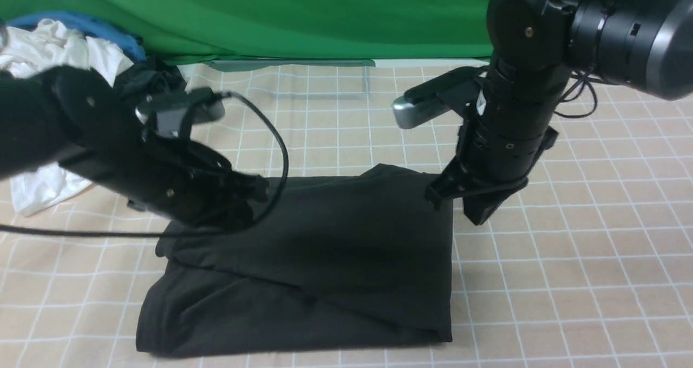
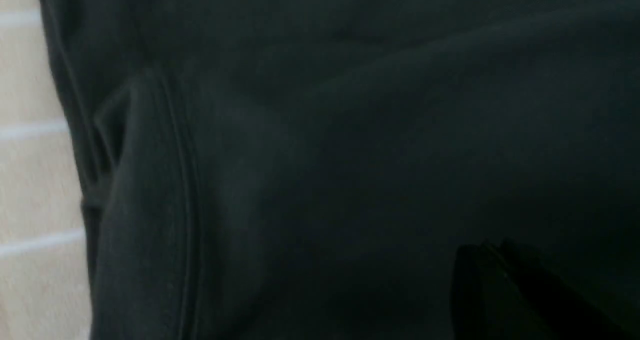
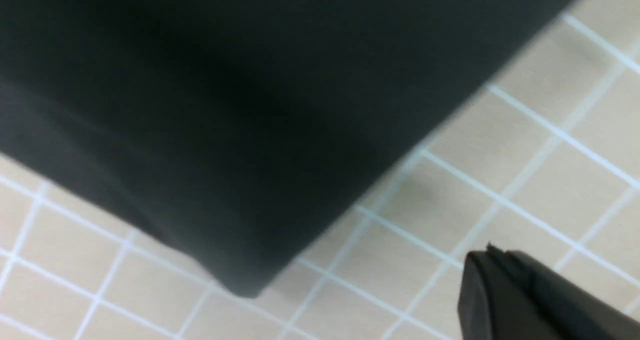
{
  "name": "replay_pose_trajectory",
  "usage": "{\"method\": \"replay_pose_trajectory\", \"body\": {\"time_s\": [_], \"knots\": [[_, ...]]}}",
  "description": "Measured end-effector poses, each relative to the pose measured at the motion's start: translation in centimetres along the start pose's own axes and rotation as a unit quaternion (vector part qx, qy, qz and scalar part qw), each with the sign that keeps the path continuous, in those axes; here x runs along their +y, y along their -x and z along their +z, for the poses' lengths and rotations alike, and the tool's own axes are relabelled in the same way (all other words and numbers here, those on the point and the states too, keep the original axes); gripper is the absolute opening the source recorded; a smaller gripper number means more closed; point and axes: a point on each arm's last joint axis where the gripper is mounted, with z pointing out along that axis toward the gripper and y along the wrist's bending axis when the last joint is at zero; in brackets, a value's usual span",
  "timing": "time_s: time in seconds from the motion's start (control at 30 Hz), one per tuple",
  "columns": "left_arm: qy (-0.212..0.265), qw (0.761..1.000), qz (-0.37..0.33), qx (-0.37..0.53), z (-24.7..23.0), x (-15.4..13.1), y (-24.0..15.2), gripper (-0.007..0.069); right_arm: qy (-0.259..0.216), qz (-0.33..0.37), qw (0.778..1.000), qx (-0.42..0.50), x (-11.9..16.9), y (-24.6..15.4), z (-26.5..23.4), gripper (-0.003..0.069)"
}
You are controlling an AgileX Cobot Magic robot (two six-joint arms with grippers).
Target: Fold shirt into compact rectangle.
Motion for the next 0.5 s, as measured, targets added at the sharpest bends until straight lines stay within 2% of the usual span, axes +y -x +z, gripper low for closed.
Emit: {"method": "replay_pose_trajectory", "body": {"time_s": [0.2,0.27,0.33,0.5], "knots": [[0.015,0.998,-0.019,0.052,2.7,1.2,-2.2,0.0015,0.006,0.036,0.999,-0.001,-2.1,0.0,0.0,0.0051],[0.017,0.997,-0.026,0.066,3.5,1.5,-2.6,0.0015,0.022,0.046,0.999,-0.011,-2.1,0.2,0.0,0.0083],[0.014,0.997,-0.026,0.069,3.5,1.4,-2.5,0.0015,0.044,0.056,0.997,-0.033,-1.8,0.6,0.0,0.0195],[-0.006,0.999,-0.003,0.052,0.3,0.2,-2.2,0.0016,0.055,0.069,0.994,-0.066,-1.8,2.0,1.7,0.0566]]}}
